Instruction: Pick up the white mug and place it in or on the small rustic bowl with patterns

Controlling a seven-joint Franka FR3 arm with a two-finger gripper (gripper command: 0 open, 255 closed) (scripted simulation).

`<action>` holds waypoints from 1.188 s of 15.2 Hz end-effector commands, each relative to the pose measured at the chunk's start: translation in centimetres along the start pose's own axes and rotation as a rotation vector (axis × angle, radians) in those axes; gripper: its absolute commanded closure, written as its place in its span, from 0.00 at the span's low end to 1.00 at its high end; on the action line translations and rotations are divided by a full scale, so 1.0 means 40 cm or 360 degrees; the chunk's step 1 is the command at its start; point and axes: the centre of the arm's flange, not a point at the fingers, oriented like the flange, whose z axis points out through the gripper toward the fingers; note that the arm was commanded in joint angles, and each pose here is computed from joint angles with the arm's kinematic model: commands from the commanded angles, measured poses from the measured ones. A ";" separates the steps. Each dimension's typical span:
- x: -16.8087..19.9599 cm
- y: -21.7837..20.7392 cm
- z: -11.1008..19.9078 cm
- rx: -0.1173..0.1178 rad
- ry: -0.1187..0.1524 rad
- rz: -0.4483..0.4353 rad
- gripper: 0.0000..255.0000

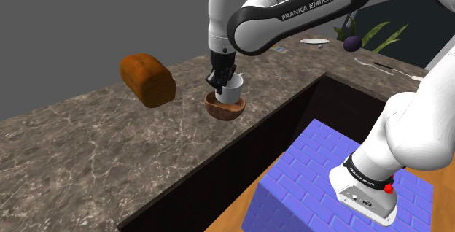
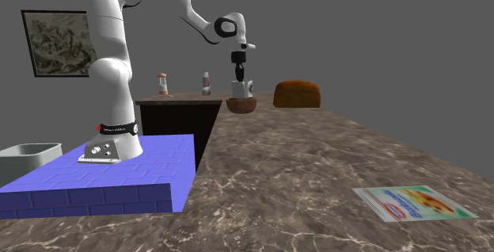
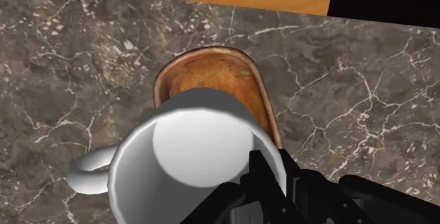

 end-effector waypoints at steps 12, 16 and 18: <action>-0.001 0.000 0.003 0.0000 -0.0001 0.0000 0.00; -0.001 0.000 -0.122 0.0000 -0.0001 0.0000 0.00; -0.001 0.000 -0.122 0.0000 -0.0001 0.0000 0.00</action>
